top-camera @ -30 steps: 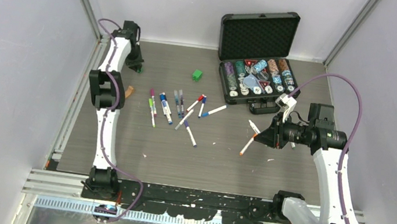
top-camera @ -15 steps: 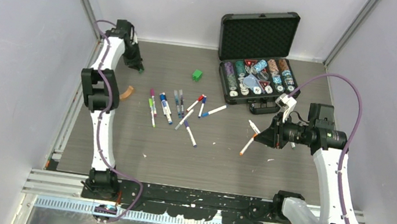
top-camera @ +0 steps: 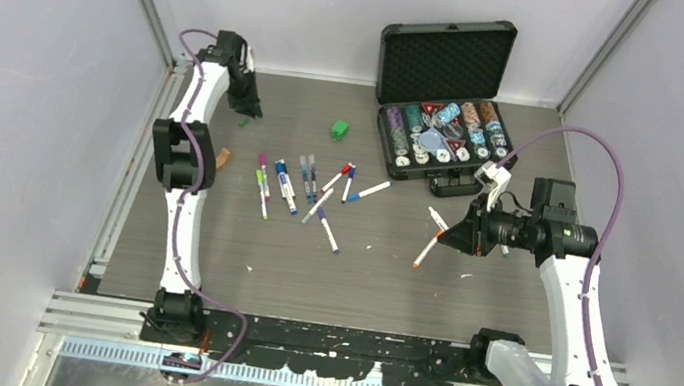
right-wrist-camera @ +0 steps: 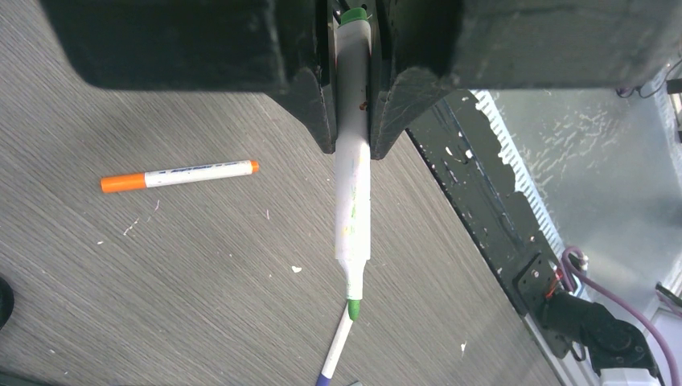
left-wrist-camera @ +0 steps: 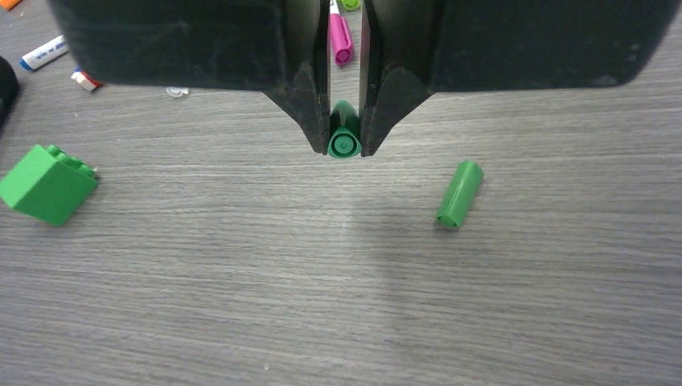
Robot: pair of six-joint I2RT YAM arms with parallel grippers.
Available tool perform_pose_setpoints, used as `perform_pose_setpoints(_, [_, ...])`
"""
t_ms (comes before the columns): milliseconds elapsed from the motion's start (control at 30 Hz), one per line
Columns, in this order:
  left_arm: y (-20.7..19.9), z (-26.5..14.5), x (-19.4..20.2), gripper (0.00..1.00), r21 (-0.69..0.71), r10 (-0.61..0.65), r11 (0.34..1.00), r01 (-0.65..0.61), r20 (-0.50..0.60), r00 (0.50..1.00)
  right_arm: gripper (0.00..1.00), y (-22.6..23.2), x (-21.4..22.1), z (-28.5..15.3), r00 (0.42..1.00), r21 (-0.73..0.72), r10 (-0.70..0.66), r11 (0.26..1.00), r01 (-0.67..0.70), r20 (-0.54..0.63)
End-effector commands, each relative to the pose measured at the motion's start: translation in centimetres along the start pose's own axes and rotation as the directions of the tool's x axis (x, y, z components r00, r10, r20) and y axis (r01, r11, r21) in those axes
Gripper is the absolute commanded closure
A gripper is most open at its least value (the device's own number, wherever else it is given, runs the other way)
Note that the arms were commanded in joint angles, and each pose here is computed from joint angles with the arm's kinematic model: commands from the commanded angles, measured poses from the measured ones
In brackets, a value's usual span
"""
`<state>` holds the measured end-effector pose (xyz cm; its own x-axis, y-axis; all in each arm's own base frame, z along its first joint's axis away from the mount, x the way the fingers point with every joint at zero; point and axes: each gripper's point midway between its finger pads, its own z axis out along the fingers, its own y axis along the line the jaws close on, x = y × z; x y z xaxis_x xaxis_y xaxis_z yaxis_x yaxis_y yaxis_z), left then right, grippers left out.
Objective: Open the pen caps
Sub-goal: Place the pen cap at the center of the board.
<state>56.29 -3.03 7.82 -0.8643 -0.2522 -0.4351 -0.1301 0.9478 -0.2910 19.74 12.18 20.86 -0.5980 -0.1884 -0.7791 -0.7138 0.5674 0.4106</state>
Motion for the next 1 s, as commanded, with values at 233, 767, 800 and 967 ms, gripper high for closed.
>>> perform_pose_setpoints(233, [1.7, 1.7, 0.7, 0.87, -0.062, 0.006, 0.998, -0.008, -0.038, 0.999, 1.0, 0.0, -0.5, -0.2, 1.0, 0.004, -0.027, 1.0, 0.027, 0.016])
perform_pose_setpoints(767, [0.5, -1.8, -1.6, 0.63, -0.055, 0.006, 0.998, -0.004, 0.042, 0.999, 1.0, -0.1, -0.5, -0.3, 0.999, 0.009, -0.027, 1.0, 0.027, 0.016])
perform_pose_setpoints(800, [-0.1, -2.7, -2.1, 0.63, -0.036, 0.007, 0.999, -0.005, 0.06, 0.998, 1.0, -0.1, -0.5, -0.3, 0.999, 0.012, -0.029, 1.0, 0.028, 0.017])
perform_pose_setpoints(967, [-4.2, -10.0, -2.9, 0.64, 0.12, 0.018, 0.992, -0.04, 0.184, 0.983, 1.0, -1.0, -0.6, -0.7, 1.0, 0.048, -0.021, 0.999, 0.02, 0.022])
